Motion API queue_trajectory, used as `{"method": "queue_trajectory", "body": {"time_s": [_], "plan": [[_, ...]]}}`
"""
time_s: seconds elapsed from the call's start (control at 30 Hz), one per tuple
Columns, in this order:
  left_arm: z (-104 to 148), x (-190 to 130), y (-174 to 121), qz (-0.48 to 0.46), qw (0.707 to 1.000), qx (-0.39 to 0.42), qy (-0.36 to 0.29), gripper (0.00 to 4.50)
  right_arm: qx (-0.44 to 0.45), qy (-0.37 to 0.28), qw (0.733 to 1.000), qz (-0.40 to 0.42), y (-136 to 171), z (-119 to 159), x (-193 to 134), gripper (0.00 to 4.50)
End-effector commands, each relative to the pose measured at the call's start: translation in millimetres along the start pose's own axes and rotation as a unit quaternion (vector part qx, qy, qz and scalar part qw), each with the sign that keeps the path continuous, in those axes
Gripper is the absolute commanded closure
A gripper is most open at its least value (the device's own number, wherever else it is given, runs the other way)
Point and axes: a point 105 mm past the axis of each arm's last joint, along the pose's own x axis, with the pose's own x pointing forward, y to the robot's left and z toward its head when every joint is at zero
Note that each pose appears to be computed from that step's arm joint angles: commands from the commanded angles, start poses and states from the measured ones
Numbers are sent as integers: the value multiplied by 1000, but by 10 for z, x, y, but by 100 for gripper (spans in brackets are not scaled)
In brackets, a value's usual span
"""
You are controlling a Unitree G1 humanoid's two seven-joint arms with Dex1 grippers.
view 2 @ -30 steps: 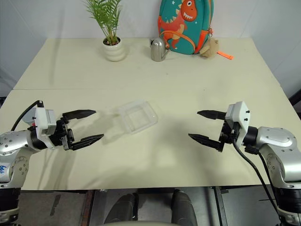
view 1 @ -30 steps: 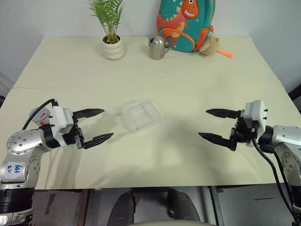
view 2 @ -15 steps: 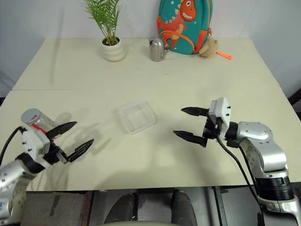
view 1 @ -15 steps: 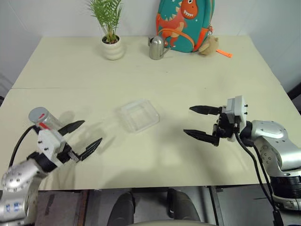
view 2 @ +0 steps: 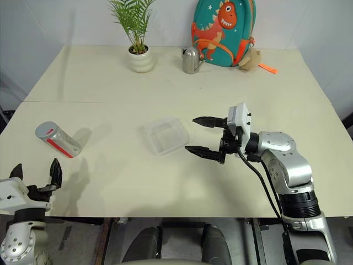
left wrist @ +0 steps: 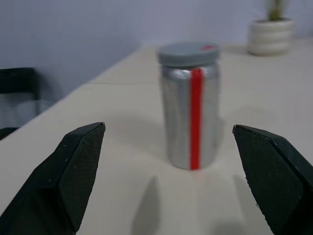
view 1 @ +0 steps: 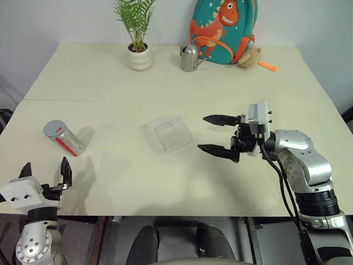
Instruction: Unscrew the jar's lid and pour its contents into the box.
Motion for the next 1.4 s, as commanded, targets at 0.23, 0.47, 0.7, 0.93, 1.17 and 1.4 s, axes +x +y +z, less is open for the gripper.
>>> {"method": "queue_trajectory", "body": {"time_s": [0.23,0.47,0.7,0.93,1.17,1.4], "plan": [[-13,332,-83,14,1000,1,-15,4,-12,9,1000,7,73,18,68,0],[35,520,-159,3,999,11,-31,4,9,-11,999,41,215,112,242,0],[60,620,-289,-7,999,14,-40,4,12,-22,999,41,250,217,321,0],[11,473,-360,10,999,17,-31,4,15,-22,999,37,251,232,314,0],[51,450,-466,32,999,-6,-32,4,22,-19,999,42,259,205,316,0],[162,632,-602,85,995,-38,-36,4,27,-21,998,52,277,198,338,0]]}}
